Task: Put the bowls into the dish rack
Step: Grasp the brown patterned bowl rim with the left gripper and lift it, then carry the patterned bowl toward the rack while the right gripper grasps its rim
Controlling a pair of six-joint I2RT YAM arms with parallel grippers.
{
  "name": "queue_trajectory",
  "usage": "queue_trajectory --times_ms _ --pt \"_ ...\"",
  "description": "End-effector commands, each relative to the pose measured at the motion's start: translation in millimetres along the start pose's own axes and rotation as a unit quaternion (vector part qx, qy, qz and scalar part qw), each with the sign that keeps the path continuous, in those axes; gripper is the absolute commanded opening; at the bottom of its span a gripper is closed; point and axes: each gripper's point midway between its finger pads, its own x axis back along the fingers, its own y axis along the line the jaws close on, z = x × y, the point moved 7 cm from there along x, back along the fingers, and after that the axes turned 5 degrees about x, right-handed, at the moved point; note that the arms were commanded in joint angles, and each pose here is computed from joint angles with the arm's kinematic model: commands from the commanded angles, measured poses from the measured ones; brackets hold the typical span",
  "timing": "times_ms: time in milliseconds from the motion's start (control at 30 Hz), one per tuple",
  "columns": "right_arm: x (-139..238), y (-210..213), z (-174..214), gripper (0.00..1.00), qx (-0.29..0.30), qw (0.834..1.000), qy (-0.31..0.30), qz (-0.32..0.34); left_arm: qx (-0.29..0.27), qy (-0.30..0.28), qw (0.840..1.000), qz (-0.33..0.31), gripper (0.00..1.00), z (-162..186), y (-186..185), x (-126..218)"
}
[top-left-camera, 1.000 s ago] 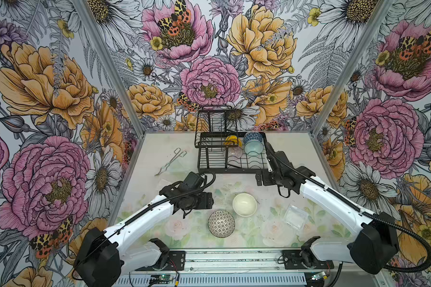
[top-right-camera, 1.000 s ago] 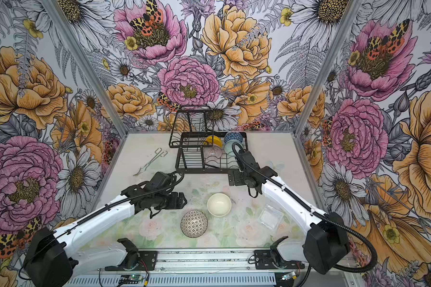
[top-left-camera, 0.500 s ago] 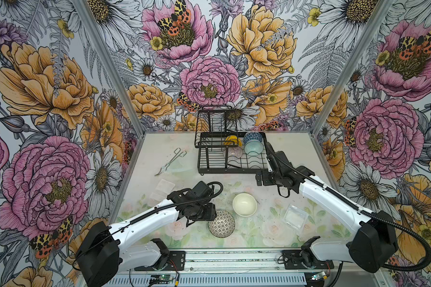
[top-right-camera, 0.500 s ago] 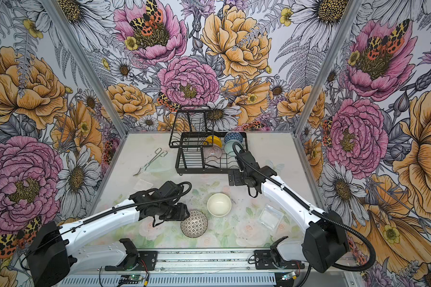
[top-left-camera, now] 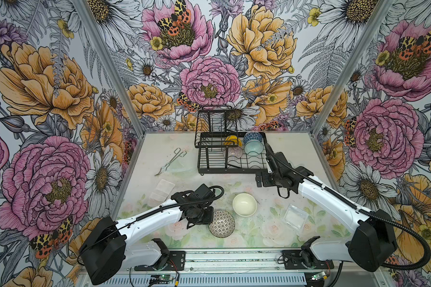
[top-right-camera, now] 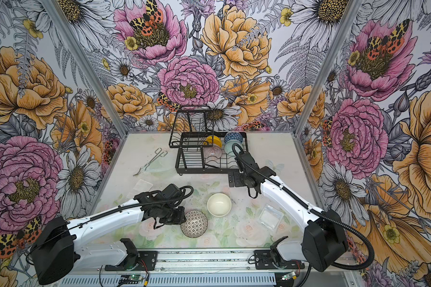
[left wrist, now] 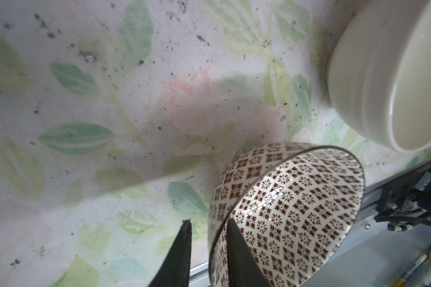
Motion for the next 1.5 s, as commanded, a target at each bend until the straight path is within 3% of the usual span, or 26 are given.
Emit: queue_trajectory --times_ms 0,367,567,967,1300,1467 --pt "-3.3 -2.1 3.7 0.99 -0.005 1.0 0.005 -0.001 -0.009 -0.004 1.0 0.009 0.21 -2.2 -4.4 -2.1" --pt "-3.7 -3.9 4.2 1.0 -0.006 1.0 0.006 -0.001 -0.014 -0.015 1.0 0.012 0.0 -8.9 -9.9 -0.8" --pt "-3.5 -3.5 3.2 1.0 -0.005 1.0 0.006 -0.007 -0.017 -0.031 0.999 0.011 0.0 -16.0 -8.7 12.8" --pt "-1.1 0.8 -5.4 0.99 0.001 1.0 0.002 -0.027 -0.022 -0.125 0.992 -0.017 0.0 -55.1 3.2 71.1" --pt "18.1 20.0 -27.4 0.99 0.018 0.994 -0.024 -0.104 -0.066 -0.226 0.972 -0.022 0.0 -121.7 -32.5 103.1" --pt "21.9 27.2 -34.0 0.99 0.021 0.992 -0.032 -0.119 -0.088 -0.245 0.966 -0.008 0.0 -148.2 -51.4 101.2"
